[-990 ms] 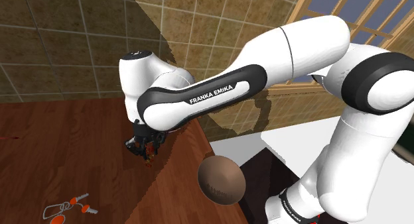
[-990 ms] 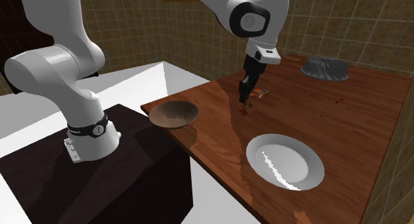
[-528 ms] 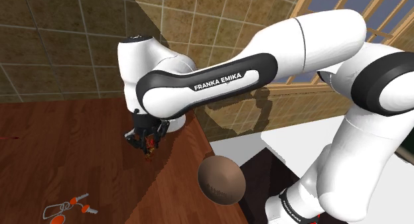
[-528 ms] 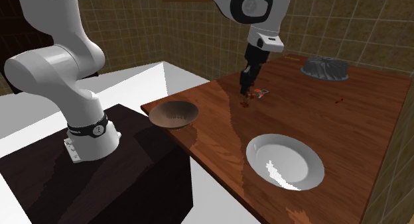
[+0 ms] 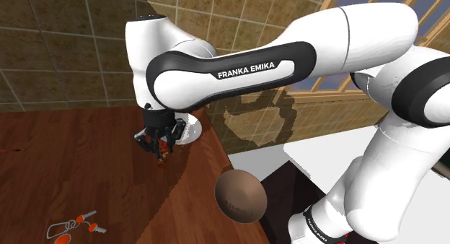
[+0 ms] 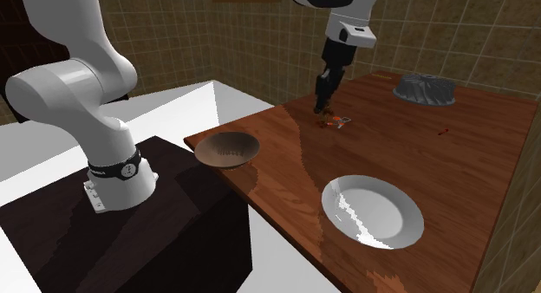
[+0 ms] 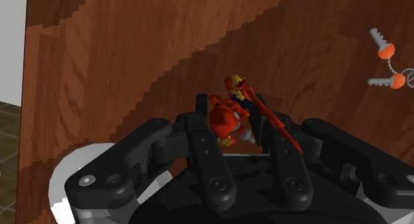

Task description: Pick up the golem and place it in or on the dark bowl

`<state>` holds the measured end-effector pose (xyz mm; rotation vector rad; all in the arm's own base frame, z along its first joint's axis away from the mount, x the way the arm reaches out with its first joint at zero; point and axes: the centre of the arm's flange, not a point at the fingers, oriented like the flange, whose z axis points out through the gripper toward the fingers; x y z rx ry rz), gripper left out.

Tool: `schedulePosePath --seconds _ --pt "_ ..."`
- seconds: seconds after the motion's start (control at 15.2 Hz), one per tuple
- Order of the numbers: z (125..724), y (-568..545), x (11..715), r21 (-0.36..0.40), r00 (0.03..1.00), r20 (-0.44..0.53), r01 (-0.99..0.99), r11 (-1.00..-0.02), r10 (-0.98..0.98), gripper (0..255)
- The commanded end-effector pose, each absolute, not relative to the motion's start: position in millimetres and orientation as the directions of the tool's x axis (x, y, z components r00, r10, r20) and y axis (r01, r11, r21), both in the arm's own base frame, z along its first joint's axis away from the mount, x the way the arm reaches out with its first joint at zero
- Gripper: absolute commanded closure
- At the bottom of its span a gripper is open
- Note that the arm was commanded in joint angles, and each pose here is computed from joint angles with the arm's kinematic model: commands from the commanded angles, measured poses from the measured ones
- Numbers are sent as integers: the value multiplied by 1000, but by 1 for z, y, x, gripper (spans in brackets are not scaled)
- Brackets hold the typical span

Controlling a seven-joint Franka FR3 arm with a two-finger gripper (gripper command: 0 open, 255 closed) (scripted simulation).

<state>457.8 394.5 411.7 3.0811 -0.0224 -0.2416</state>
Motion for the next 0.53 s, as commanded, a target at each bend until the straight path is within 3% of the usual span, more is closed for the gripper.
schedulePosePath --seconds 0.0,0.46 --pt "422 394 457 52 988 -156 -10 -999 -18 255" --pt "437 358 419 52 988 -156 -10 -999 -18 255"
